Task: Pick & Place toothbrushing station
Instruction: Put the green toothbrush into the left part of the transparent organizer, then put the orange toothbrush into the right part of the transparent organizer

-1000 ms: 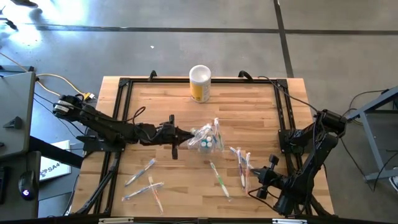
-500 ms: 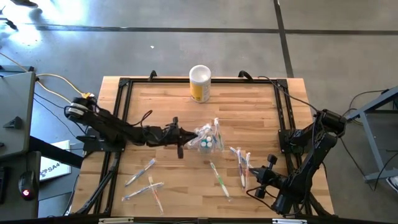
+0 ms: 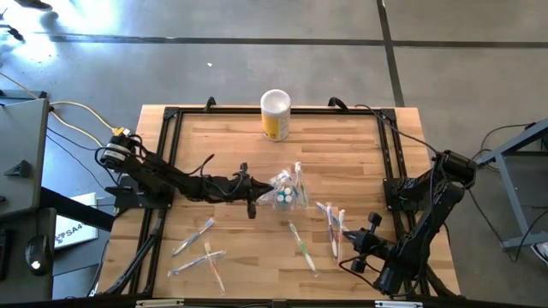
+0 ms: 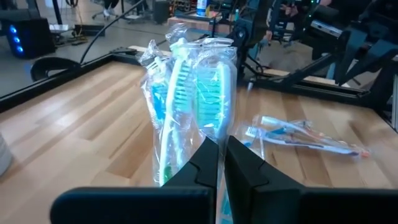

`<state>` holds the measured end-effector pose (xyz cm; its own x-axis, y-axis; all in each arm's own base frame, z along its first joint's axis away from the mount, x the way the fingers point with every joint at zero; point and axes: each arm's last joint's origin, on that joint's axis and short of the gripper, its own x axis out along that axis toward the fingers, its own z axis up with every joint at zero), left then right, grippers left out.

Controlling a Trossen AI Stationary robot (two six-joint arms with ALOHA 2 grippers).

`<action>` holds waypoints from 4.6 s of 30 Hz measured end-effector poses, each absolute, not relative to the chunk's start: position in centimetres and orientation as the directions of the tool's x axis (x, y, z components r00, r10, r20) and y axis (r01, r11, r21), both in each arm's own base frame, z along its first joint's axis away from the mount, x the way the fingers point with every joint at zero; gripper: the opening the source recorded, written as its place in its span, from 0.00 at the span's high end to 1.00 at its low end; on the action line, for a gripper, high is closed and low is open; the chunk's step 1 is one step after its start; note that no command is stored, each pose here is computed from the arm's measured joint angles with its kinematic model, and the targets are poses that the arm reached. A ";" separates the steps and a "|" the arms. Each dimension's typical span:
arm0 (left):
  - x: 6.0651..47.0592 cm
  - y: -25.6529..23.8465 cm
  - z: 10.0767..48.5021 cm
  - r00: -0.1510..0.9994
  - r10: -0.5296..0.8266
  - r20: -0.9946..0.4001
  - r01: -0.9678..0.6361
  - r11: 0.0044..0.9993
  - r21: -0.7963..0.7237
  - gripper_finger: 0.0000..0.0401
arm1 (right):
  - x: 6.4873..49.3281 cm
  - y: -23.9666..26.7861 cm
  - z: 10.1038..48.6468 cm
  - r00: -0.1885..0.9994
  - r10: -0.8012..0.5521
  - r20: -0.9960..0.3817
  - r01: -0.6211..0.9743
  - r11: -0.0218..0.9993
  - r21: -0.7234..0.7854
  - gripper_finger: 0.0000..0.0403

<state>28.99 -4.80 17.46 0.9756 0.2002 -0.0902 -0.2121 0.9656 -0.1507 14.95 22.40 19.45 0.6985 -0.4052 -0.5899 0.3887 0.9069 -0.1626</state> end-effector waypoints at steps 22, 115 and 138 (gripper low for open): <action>28.5 -4.8 19.4 0.984 0.180 -0.012 -0.179 0.964 -0.199 0.50 | 14.9 22.5 19.3 0.671 -0.383 -0.635 0.387 0.911 -0.142 0.99; 24.2 -10.0 20.7 0.971 -0.043 -0.234 0.012 0.991 -0.133 0.50 | 24.0 13.0 15.9 0.214 -0.106 -0.971 0.760 0.642 0.097 0.65; 24.2 -10.0 20.6 0.967 -0.041 -0.251 0.007 0.991 -0.133 0.50 | 22.7 13.6 14.8 0.198 -0.119 -0.973 0.783 0.616 0.084 0.68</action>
